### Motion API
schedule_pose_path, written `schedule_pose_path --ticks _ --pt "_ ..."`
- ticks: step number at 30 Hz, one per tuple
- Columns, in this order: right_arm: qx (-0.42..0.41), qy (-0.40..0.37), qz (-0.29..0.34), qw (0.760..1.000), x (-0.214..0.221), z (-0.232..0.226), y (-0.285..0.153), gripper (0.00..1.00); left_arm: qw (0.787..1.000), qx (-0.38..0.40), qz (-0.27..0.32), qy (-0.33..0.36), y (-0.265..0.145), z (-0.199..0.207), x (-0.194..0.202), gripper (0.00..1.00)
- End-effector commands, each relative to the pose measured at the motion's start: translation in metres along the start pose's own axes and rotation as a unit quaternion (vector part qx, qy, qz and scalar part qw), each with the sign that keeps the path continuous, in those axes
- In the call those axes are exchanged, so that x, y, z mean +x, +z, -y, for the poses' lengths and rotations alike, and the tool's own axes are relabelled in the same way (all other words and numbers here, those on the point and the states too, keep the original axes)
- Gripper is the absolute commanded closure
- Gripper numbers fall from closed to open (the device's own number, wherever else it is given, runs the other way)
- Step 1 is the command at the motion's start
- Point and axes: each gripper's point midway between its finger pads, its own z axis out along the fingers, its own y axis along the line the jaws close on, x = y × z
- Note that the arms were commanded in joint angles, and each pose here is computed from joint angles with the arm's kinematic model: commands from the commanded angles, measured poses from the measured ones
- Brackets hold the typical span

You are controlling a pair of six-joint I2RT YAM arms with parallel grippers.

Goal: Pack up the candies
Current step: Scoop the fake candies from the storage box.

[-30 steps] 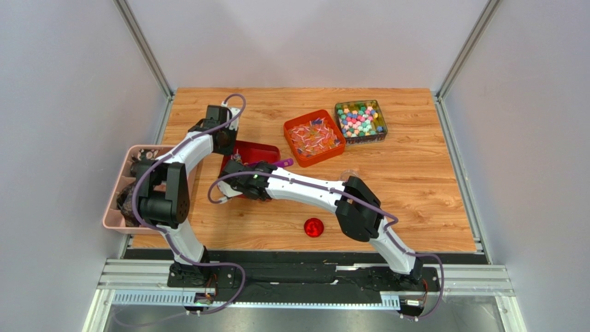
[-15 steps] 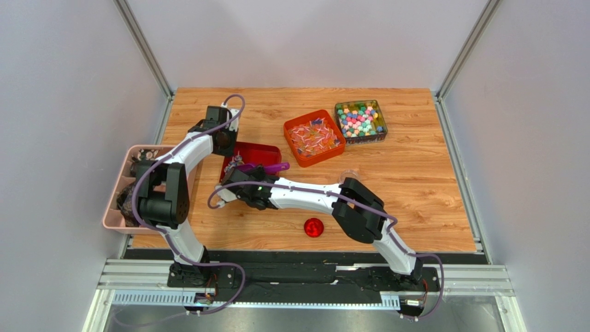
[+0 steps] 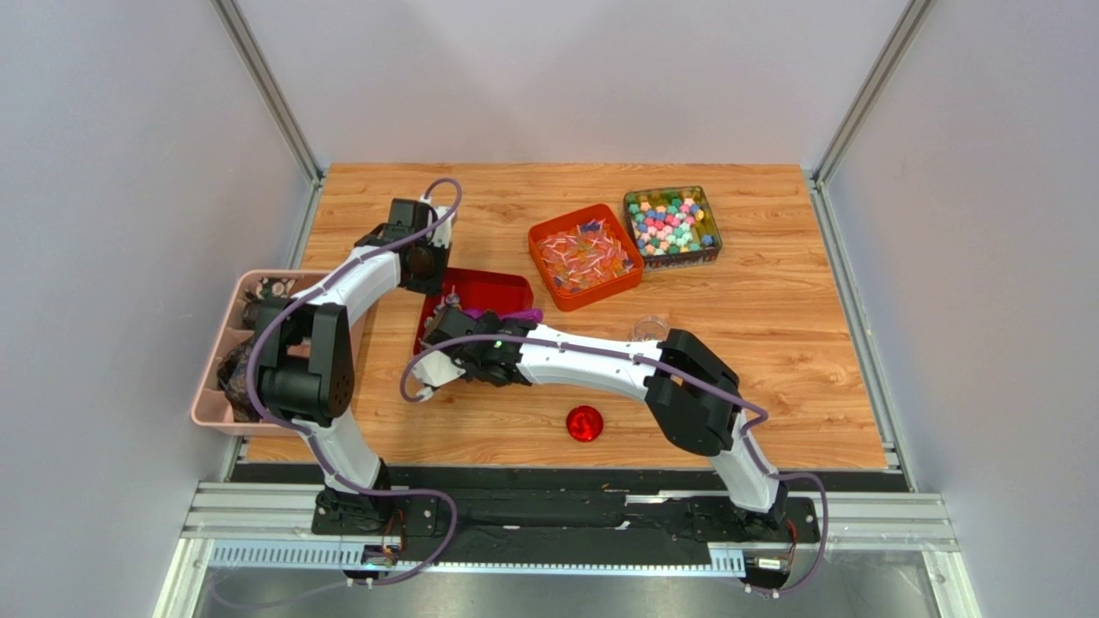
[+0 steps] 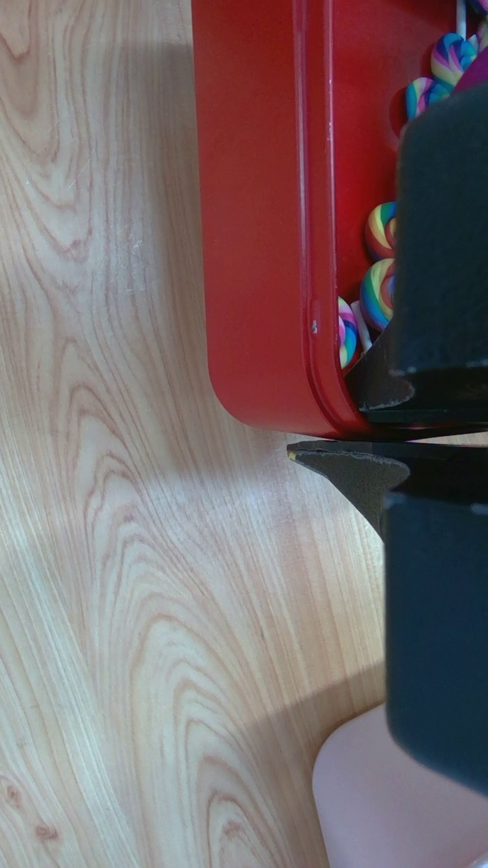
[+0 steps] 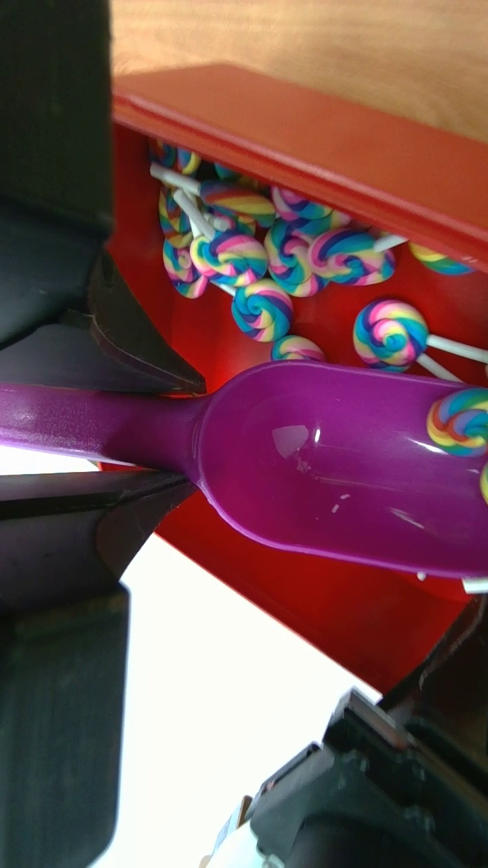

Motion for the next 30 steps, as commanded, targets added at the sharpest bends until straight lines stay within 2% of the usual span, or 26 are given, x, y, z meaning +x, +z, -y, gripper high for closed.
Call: schedule_pose_path --ticks 1,7,10,11,12,14,17,20,26,30 --pt "-0.101 -0.094 -0.018 0.990 0.020 -0.050 0.001 1.00 0.996 0.001 0.091 0.009 -0.029 -0.002 -0.053 1.00" --pt "-0.121 -0.112 -0.032 0.986 0.035 -0.058 -0.003 1.00 0.996 -0.013 0.088 0.015 -0.029 -0.007 -0.052 1.00" --pt "-0.146 -0.084 -0.014 0.986 0.032 -0.057 -0.013 1.00 0.996 -0.018 0.091 0.019 -0.029 -0.009 -0.052 1.00" --pt "-0.168 -0.070 0.014 0.983 0.022 -0.061 -0.017 1.00 0.995 -0.017 0.094 0.021 -0.029 -0.009 -0.054 1.00" --pt "-0.205 -0.066 0.014 0.976 0.024 -0.072 -0.024 1.00 0.995 -0.016 0.092 0.022 -0.028 -0.008 -0.052 1.00" --pt "-0.235 -0.031 0.033 0.971 0.010 -0.073 -0.024 1.00 0.995 -0.003 0.094 0.025 -0.027 -0.004 -0.053 1.00" --pt "-0.273 -0.026 0.031 0.961 0.009 -0.089 -0.016 1.00 0.995 0.020 0.098 0.032 -0.026 0.005 -0.055 1.00" --pt "-0.279 -0.018 0.037 0.960 0.005 -0.093 -0.009 1.00 0.994 0.030 0.096 0.038 -0.025 0.009 -0.053 1.00" --pt "-0.207 0.010 0.031 0.978 -0.008 -0.070 0.010 1.00 0.994 0.025 0.096 0.044 -0.026 0.011 -0.051 1.00" --pt "-0.161 0.081 0.021 0.983 -0.021 -0.040 0.010 1.00 0.996 0.012 0.085 0.031 -0.028 0.009 -0.048 1.00"
